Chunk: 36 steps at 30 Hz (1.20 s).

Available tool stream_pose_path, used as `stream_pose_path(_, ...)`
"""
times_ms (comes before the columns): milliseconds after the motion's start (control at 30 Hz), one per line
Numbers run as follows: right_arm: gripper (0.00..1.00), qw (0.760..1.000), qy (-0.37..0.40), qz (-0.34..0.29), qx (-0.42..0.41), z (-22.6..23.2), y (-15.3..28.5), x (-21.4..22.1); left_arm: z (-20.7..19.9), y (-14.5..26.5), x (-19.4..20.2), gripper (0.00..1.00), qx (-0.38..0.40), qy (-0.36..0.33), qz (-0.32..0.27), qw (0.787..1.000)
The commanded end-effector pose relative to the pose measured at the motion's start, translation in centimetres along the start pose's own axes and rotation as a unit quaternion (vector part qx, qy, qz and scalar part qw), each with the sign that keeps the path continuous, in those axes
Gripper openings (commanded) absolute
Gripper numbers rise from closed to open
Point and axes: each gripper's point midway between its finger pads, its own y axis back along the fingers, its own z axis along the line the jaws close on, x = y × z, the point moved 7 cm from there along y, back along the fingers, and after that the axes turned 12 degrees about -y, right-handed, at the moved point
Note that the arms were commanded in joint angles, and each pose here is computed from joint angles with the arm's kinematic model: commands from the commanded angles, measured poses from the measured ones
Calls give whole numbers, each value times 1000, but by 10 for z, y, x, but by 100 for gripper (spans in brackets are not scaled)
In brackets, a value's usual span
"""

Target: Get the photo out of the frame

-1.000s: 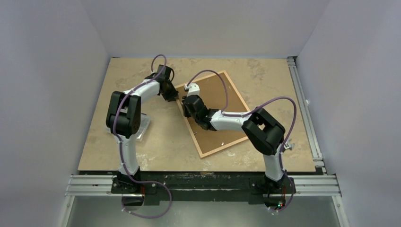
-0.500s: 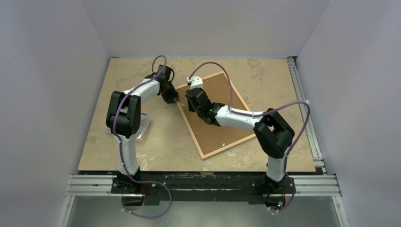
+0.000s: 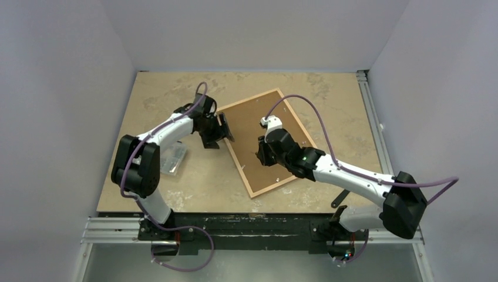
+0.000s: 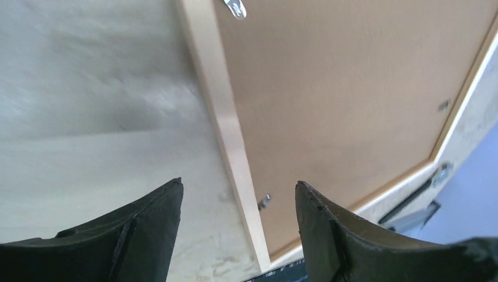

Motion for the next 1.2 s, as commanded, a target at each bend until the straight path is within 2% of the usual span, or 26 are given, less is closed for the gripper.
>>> stream_pose_path(0, 0, 999, -16, 32, -10, -2, 18, 29, -30, 0, 38, 68, 66, -23, 20, 997)
stream_pose_path(133, 0, 998, -25, 43, -23, 9, 16, 33, -25, -9, 55, 60, 35, -9, 14, 999)
stream_pose_path(233, 0, 997, -17, 76, 8, 18, 12, 34, -16, -11, 58, 54, 10, -5, -1, 1000)
stream_pose_path(367, 0, 993, -2, 110, 37, 27, 10, 33, -20, -15, 55, 53, 18, -10, -3, 1000)
stream_pose_path(600, 0, 991, 18, 126, 43, 45, -1, 22, -19, -26, 57, 52, 8, -16, -4, 1000)
stream_pose_path(700, 0, 989, 30, 140, 43, 52, -10, 21, -15, -31, 60, 45, 0, -10, -1, 1000)
stream_pose_path(800, 0, 985, 47, 158, 49, 58, -16, 22, -13, -37, 63, 34, -3, 4, 3, 1000)
stream_pose_path(1167, 0, 978, 85, 160, 100, 58, -23, 22, -9, -39, 69, 18, -2, 10, 5, 1000)
